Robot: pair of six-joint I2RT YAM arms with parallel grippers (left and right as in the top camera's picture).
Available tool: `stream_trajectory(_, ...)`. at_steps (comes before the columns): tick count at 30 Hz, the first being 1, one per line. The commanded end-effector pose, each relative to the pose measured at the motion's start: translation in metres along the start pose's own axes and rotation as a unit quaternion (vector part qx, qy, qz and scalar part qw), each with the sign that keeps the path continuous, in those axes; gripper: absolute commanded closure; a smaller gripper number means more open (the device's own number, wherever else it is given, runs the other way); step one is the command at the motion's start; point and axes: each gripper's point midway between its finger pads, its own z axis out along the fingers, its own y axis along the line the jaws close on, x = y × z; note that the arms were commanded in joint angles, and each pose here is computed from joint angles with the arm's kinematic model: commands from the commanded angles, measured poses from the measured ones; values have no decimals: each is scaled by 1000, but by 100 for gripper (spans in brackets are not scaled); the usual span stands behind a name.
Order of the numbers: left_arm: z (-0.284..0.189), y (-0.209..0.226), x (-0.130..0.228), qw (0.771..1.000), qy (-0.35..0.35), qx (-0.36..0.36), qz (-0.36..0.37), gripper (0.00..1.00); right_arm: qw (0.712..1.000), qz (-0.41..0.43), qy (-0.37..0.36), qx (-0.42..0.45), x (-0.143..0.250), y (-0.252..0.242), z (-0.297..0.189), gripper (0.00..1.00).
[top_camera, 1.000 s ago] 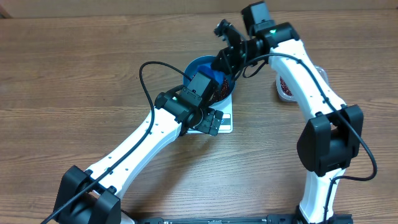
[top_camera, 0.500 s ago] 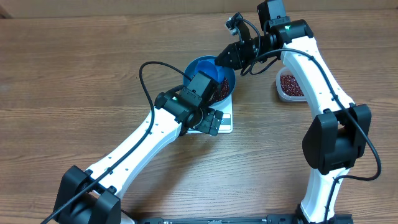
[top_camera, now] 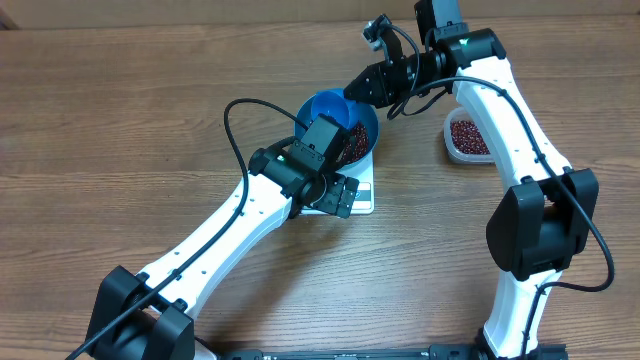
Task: Scoop item into bowl and weigh 150g on scale
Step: 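Carry the blue scoop with the right gripper to the clear tub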
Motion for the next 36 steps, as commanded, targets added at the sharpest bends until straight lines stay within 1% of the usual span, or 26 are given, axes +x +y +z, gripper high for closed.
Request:
stream_trajectory(1, -2, 1, -2, 1000, -4, -3, 11, 0, 1000, -23, -19, -1, -15, 13, -11, 96)
stream_trajectory(5, -2, 1, -2, 1000, -4, -3, 11, 0, 1000, -23, -17, 13, -14, 8, -11, 96)
stream_trajectory(17, -2, 1, -2, 1000, -4, -3, 11, 0, 999, -24, -17, 13, -14, 12, -13, 96)
stream_trajectory(28, -2, 1, -2, 1000, -4, -3, 11, 0, 996, -52, -63, 30, -35, 32, -57, 96)
stream_trajectory(31, -2, 1, -2, 1000, -4, -3, 11, 1, 995, -48, -69, 53, -37, 22, -66, 96)
stream_trajectory(36, -2, 1, -2, 1000, -4, -3, 11, 0, 990, -26, -65, 124, -32, -11, -80, 96)
